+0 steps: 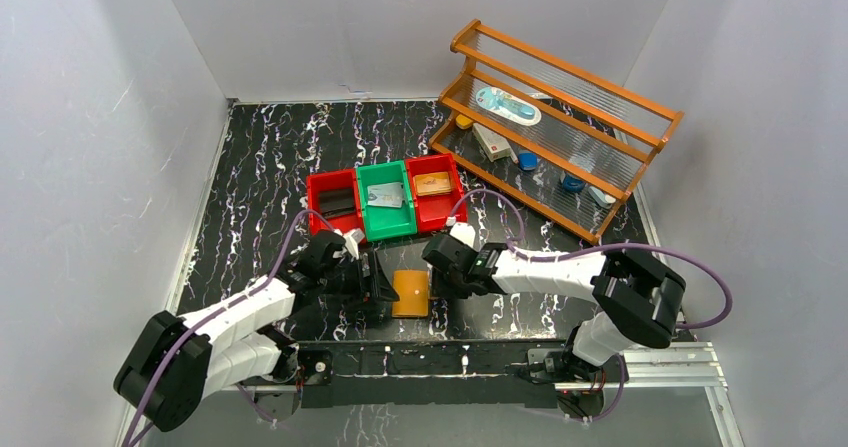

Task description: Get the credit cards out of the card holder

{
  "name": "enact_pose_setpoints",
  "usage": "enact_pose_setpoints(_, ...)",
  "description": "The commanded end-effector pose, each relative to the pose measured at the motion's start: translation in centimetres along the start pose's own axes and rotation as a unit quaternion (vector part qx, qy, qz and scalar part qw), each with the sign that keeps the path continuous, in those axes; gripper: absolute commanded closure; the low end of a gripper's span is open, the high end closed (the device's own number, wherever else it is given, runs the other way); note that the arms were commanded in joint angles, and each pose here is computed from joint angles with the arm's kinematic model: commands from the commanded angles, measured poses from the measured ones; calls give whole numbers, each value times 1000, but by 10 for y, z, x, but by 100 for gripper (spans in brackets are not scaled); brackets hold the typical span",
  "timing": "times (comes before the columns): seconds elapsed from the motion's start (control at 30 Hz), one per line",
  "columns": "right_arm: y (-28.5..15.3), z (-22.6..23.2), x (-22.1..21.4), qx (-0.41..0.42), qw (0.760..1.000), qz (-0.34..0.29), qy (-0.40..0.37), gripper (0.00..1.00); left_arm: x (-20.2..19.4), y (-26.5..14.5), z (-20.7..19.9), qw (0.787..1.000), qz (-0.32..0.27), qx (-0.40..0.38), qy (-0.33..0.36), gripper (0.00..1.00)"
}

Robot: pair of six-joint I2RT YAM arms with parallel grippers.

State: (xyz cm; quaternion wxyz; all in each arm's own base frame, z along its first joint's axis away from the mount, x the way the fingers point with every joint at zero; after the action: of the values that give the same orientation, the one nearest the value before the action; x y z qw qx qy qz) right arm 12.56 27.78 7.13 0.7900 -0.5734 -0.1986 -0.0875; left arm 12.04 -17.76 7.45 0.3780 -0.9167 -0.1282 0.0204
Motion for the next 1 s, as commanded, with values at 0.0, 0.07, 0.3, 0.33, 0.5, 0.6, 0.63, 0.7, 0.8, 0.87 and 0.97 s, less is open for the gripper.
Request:
enact_pose_setpoints(0.0,-7,-5,14,-33,999,-24,-14,58,5,-1,-7,1000,-6,4,13,28)
enact_pose_setpoints(0.07,-7,-3,17,-31,999,-31,-16,58,5,-1,-7,1000,-6,4,17,28)
enact_pose_setpoints(0.3,6,4,11,36,999,-13,-17,70,2,-1,-6,1000,-1,5,19,28)
enact_pose_setpoints(0.33,8,5,10,40,999,-7,-19,73,3,-2,-6,1000,-2,5,19,28)
enact_pose_setpoints(0.5,-13,16,19,71,997,-12,-24,97,17,-19,-17,997,-60,25,29,28)
enact_pose_setpoints(0.6,-31,20,26,97,995,-32,-23,99,27,-33,-20,991,-126,36,28,24)
enact_pose_setpoints(0.63,-37,23,29,108,993,-38,-23,99,29,-37,-20,989,-141,41,27,22)
enact_pose_setpoints(0.7,-44,27,32,125,991,-45,-23,99,35,-46,-20,983,-173,51,27,19)
enact_pose_setpoints(0.8,-52,35,37,148,987,-51,-23,99,39,-57,-21,977,-200,61,32,16)
enact_pose_setpoints(0.87,-55,41,39,159,986,-51,-23,99,41,-64,-23,974,-214,65,35,13)
enact_pose_setpoints(0.97,-60,52,44,185,981,-51,-23,99,43,-71,-24,970,-230,72,34,10)
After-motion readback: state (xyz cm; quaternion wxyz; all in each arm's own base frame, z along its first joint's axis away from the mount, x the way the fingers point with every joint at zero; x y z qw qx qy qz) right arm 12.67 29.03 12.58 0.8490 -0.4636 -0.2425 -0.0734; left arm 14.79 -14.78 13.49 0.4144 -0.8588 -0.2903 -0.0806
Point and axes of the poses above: each gripper's point midway between its finger pads, its own y axis out along the fingers, its own z axis along the line the jaws close on, x = y × z, the point moved 5 cm from there along -y, back along the fingers, and after that the axes turned 9 degrees about -y, right-handed, at the moved point
